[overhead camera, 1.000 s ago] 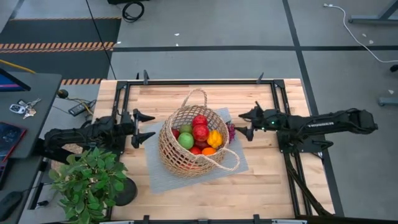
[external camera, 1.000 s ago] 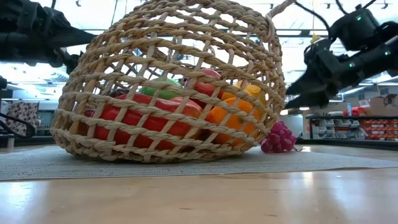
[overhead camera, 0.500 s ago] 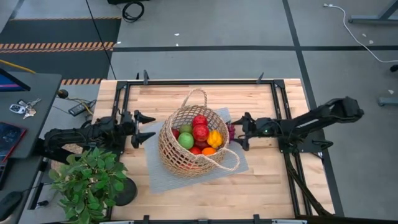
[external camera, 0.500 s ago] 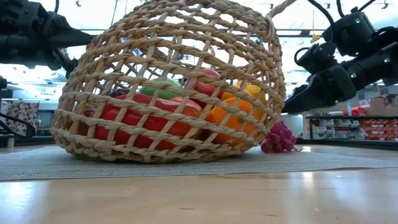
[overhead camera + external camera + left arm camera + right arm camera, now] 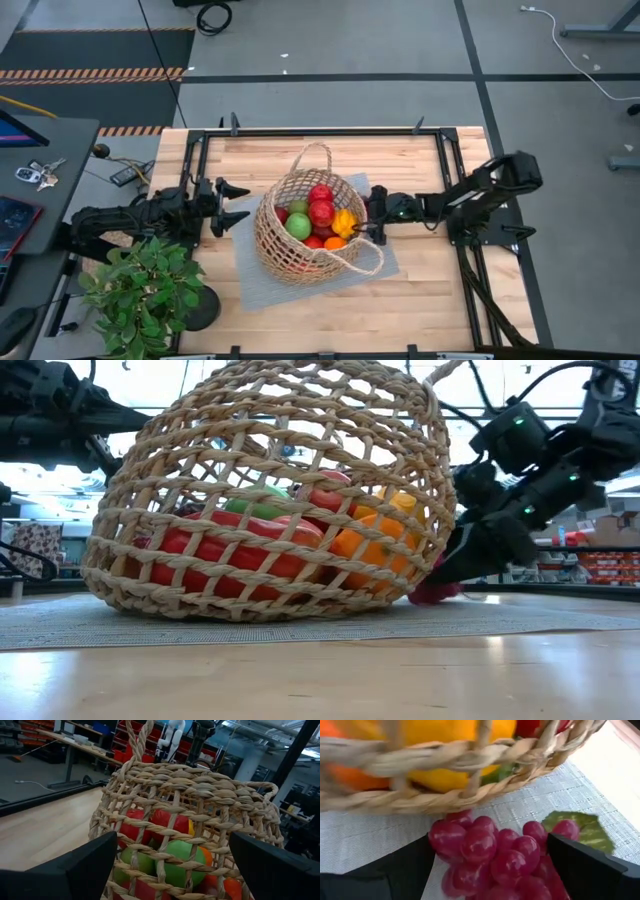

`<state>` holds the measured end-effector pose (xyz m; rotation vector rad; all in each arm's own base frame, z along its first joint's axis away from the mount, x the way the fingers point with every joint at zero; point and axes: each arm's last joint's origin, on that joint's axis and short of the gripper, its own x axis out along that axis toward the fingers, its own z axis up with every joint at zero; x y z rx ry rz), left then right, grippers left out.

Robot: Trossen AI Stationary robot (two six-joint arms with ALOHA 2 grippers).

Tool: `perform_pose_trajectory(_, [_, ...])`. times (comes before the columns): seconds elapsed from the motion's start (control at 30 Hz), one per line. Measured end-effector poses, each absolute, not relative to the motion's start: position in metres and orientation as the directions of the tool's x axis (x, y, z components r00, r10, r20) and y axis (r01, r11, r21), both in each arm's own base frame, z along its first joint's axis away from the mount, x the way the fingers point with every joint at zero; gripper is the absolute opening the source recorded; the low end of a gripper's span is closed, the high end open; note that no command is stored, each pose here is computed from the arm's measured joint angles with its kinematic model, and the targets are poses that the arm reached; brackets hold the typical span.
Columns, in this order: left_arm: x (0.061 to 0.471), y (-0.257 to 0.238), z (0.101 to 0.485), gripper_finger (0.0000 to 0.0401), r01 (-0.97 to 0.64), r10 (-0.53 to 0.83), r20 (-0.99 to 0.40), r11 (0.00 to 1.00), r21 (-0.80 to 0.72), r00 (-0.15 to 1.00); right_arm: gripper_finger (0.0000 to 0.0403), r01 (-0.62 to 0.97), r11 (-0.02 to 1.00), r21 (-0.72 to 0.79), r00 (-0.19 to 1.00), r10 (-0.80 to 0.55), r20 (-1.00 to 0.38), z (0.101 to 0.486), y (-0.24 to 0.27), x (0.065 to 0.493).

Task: Build produce basket
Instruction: Put the grapes into the basket

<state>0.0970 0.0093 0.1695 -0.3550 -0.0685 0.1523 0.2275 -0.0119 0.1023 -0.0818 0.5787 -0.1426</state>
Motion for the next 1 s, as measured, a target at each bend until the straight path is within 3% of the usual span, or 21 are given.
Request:
perform_pose_trajectory(0.23, [0.097,0.009,0.17,0.0389,-0.136,0.16,0.04,0.926,-0.351,0.986,0.0368,0.136,0.984,-0.112,0.818,-0.175,-0.547,0.101,-0.017,0.233])
perform_pose_trajectory(0.73, [0.097,0.009,0.169,0.0389,-0.136,0.16,0.04,0.927,-0.35,0.986,0.0244,0.202,0.969,-0.139,0.814,-0.245,-0.527,0.122,-0.021,0.223])
perform_pose_trajectory(1.0, [0.097,0.009,0.169,0.0389,-0.136,0.16,0.04,0.927,-0.35,0.986,0.0229,0.251,0.954,-0.165,0.824,-0.3,-0.481,0.14,-0.025,0.216])
